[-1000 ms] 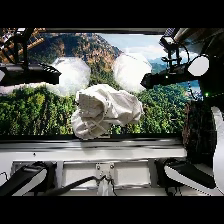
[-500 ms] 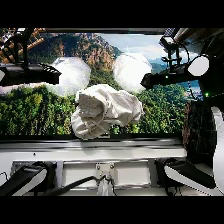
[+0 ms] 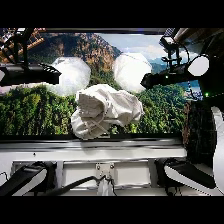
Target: Fold the clothes and pants, and hang the long-sleeved shirts on hangers.
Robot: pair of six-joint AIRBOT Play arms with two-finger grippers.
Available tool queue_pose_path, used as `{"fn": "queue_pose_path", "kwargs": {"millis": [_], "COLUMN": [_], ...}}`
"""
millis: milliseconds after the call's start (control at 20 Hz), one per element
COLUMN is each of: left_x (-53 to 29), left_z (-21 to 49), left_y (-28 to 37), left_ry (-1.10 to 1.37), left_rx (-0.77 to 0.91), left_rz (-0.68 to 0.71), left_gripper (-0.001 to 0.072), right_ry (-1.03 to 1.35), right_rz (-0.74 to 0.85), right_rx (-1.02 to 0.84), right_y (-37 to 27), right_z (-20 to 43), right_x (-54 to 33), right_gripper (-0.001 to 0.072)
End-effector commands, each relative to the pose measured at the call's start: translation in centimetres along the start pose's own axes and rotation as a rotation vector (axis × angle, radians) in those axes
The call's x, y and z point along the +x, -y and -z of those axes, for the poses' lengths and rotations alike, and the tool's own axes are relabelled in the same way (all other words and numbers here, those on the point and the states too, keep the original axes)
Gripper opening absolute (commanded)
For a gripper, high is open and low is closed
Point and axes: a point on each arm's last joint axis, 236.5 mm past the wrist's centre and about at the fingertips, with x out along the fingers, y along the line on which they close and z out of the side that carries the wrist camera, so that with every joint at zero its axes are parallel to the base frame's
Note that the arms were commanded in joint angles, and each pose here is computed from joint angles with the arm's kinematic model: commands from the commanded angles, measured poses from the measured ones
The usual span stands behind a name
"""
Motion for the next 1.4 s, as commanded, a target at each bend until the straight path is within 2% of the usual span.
{"fn": "queue_pose_path", "kwargs": {"millis": [0, 250, 450, 650, 800, 900, 950, 1000, 1050, 1100, 1350], "left_x": [0.0, -0.4, 0.2, 3.6, 5.9, 7.1, 7.7, 8.3, 9.0, 9.8, 14.5], "left_z": [-0.2, -1.9, -2.5, 4.6, 9.7, 10.9, 11.4, 11.8, 12.1, 12.1, 11.6], "left_y": [0.3, 3.7, 3.3, 5.7, 10.2, 13.0, 13.7, 14.0, 14.1, 14.2, 14.5], "left_ry": [0.006, 0.072, 0.099, -0.126, -0.237, -0.232, -0.221, -0.212, -0.207, -0.201, -0.165], "left_rx": [-0.007, -0.095, -0.109, -0.130, -0.320, -0.439, -0.460, -0.459, -0.462, -0.469, -0.644], "left_rz": [0.013, 0.162, 0.152, 0.236, 0.390, 0.480, 0.495, 0.488, 0.475, 0.463, 0.439], "left_gripper": [0.0033, 0.0033, 0.0033, 0.0034, 0.0046, 0.0180, 0.0181, 0.0206, 0.0318, 0.0381, 0.0576], "right_ry": [0.007, 0.142, 0.338, 0.382, 0.331, 0.318, 0.313, 0.307, 0.302, 0.292, 0.218], "right_rz": [0.000, 0.021, 0.059, 0.068, 0.062, 0.060, 0.057, 0.051, 0.038, 0.021, -0.063], "right_rx": [0.000, 0.001, 0.001, 0.001, -0.001, 0.001, 0.003, 0.009, 0.017, 0.028, 0.090], "right_y": [0.0, 0.4, 1.3, 1.5, 1.4, 1.4, 1.4, 1.3, 1.1, 0.8, -0.7], "right_z": [-0.2, -3.3, -7.8, -8.8, -7.7, -7.3, -7.2, -7.0, -6.8, -6.4, -3.9], "right_x": [0.0, -0.3, -1.4, -1.8, -1.3, -1.1, -0.9, -0.7, -0.4, -0.1, 2.4], "right_gripper": [0.0691, 0.0691, 0.0691, 0.0691, 0.0691, 0.0691, 0.0691, 0.0691, 0.0691, 0.0691, 0.0691]}}
